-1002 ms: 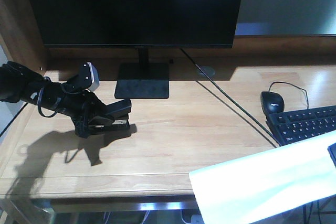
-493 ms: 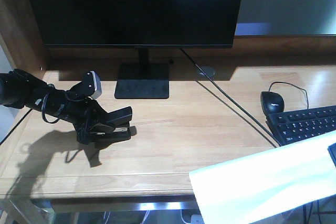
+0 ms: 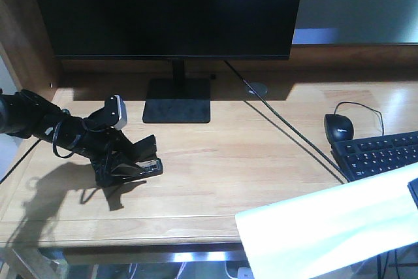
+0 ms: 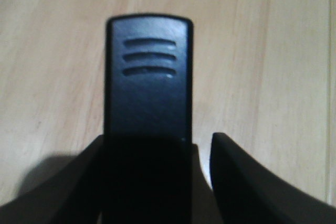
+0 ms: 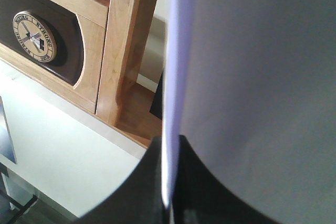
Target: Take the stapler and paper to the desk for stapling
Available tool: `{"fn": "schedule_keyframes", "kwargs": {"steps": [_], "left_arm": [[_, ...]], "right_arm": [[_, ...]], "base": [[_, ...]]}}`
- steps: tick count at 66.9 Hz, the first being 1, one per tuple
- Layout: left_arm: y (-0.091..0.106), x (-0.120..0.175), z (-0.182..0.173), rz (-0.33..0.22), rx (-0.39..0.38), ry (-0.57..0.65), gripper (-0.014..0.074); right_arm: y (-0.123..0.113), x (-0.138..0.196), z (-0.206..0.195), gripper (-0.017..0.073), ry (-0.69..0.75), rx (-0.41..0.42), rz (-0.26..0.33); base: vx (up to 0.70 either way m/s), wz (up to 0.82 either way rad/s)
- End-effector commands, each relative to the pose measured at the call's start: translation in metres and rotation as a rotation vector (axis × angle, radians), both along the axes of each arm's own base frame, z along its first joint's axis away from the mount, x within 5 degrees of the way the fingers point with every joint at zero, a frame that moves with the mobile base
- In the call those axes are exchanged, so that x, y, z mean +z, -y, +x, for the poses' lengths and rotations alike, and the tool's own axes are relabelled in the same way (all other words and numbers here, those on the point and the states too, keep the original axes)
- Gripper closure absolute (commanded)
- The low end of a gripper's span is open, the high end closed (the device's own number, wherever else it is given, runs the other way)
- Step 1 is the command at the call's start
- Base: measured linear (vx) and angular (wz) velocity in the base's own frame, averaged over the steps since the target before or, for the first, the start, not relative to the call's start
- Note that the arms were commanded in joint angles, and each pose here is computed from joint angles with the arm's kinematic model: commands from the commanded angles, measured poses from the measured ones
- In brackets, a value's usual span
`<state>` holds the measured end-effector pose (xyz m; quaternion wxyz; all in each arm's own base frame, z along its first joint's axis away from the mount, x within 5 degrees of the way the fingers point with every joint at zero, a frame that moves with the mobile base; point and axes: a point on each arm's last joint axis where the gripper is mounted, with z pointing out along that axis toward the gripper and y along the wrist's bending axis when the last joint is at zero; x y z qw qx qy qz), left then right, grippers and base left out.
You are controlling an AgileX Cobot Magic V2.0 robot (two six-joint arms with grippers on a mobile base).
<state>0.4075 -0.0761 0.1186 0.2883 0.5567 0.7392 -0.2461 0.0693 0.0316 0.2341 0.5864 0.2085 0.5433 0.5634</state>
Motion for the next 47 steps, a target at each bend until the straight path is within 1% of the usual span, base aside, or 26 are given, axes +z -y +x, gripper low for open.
{"fn": "schedule_keyframes", "kwargs": {"steps": [1,10,15,27,36,47], "left_arm": [[0.001,0.037,0.004,-0.051,0.007,0.075,0.0153],[0.001,0.055,0.002,-0.054,0.004,0.116,0.0156],[0.001,0.066,-0.001,-0.058,0.010,0.119,0.0168],[-0.002,0.082,-0.004,-0.012,0.030,0.141,0.0227],[-0.003,0.083,-0.004,-0.006,0.040,0.140,0.0332],[0.000,0.082,0.002,0.023,0.087,0.189,0.0524]], "right_arm": [[-0.001,0.004,-0.002,0.0564,0.050,0.017,0.012],[-0.001,0.004,-0.002,0.0564,0.050,0.017,0.012],[-0.001,0.004,-0.002,0.0564,0.050,0.017,0.012],[-0.001,0.004,-0.002,0.0564,0.050,0.017,0.012],[-0.001,0.004,-0.002,0.0564,0.050,0.017,0.012],[-0.001,0.004,-0.002,0.0564,0.050,0.017,0.012]], "base": [[0.00,0.00],[0.00,0.00],[0.00,0.00],[0.00,0.00],[0.00,0.00],[0.00,0.00]]}}
